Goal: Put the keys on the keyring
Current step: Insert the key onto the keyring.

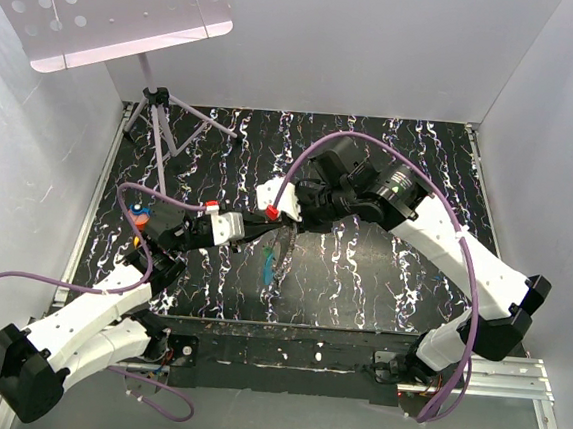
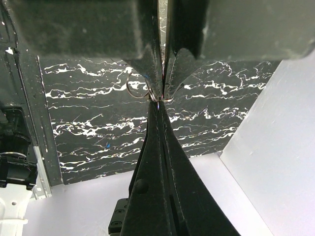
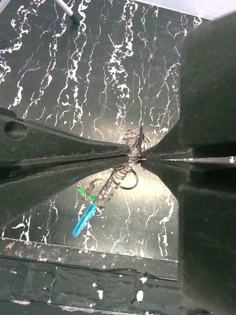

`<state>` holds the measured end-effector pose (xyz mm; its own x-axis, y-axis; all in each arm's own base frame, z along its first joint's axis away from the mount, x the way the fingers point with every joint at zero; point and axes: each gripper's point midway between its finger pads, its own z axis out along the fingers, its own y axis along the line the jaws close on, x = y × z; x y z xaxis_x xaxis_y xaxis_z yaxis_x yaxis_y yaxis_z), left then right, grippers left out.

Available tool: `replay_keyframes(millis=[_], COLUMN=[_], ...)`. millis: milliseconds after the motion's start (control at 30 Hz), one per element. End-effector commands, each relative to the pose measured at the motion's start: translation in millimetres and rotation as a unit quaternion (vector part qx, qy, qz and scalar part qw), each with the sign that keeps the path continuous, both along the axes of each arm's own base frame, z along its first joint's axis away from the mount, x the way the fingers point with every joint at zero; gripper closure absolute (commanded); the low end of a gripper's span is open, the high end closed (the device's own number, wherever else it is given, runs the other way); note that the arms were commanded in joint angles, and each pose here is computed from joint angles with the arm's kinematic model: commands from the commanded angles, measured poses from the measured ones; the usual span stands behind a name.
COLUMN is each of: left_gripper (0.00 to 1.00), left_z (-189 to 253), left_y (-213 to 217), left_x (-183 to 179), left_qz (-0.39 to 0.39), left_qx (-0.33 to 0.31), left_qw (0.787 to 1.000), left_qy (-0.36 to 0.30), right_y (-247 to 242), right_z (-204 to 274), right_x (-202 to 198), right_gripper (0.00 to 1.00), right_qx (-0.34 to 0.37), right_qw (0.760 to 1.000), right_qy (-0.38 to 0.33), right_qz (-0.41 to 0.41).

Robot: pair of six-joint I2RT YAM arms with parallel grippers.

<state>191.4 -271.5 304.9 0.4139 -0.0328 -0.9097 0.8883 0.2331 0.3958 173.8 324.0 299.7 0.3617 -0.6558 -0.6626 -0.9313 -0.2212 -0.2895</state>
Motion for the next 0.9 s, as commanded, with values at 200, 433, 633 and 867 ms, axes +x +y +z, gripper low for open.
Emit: replay_keyframes(millis=[200, 433, 633, 867], left_gripper=[1.0, 1.0, 1.0, 1.0], left_z=[19.7, 24.9, 31.6, 35.2], left_y=[-0.8, 2.1, 6.5, 10.2], left_x=[3.4, 4.8, 7.9, 13.6], left_qz=[0.009, 0.02, 0.029, 0.041], left_qx=[-0.016, -0.029, -0.045, -0.058], left_qw=[1.0, 0.999, 0.999, 0.997], left_qy=[-0.004, -0.003, 0.003, 0.018], right_y=[21.8, 17.8, 15.5, 13.8], right_z=[27.6, 21.3, 17.2, 15.6], right_x=[-12.1, -14.8, -15.6, -15.8], right_gripper=[0.99, 0.99, 0.99, 0.99], right_qx=[0.05, 0.039, 0.031, 0.027], right_qw=[0.997, 0.997, 0.997, 0.996], right_qy=[-0.03, -0.033, -0.036, -0.043], right_qz=[0.049, 0.059, 0.065, 0.068])
